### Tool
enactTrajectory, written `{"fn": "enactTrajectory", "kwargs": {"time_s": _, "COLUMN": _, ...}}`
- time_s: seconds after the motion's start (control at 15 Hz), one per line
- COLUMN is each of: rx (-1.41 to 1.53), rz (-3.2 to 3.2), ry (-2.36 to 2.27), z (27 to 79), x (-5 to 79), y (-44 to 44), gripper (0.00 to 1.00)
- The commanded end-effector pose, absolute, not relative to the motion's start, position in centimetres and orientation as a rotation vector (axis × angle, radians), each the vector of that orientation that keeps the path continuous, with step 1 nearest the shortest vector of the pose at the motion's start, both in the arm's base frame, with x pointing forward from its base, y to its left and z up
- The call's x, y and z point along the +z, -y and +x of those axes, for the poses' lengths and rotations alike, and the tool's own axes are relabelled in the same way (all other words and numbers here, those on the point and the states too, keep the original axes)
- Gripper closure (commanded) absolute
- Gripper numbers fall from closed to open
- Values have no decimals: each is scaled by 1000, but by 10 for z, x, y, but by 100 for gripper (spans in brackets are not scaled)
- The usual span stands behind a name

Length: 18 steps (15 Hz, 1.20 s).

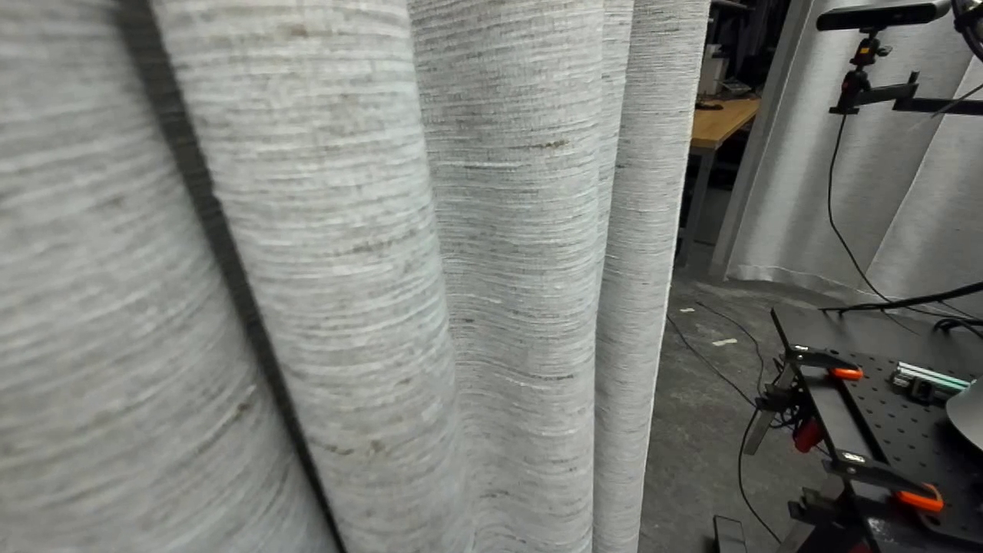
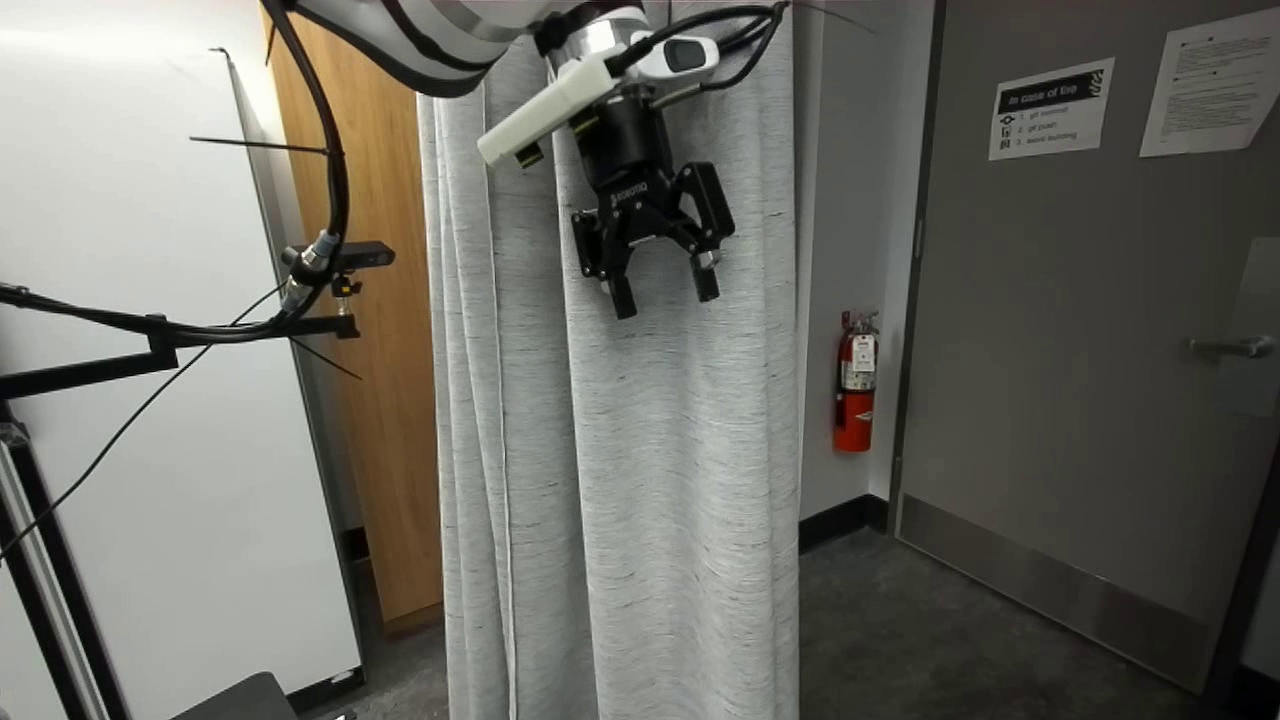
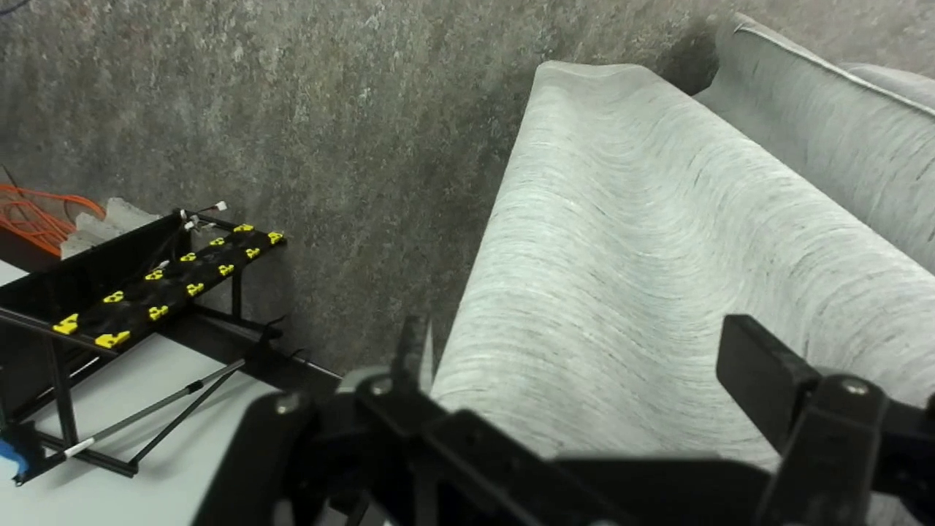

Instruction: Close the curtain

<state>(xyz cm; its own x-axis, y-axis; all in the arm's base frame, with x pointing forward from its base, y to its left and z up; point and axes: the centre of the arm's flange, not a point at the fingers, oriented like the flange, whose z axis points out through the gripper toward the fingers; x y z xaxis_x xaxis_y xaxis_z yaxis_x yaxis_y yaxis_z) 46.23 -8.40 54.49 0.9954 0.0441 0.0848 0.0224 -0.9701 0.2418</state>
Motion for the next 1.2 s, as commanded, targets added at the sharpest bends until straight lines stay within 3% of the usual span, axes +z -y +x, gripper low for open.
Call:
{"fn": "enactTrajectory", "kwargs": {"time_s": 0.0, "rx": 204, "rz": 2877, "ry": -60, "z": 449, "x": 549, "y": 98, "gripper": 0}}
{"fn": "enactTrajectory", "kwargs": {"time_s": 1.13, "rx": 637, "rz": 2753, "ry": -313, "z": 473, "x": 546, "y": 57, "gripper": 0}}
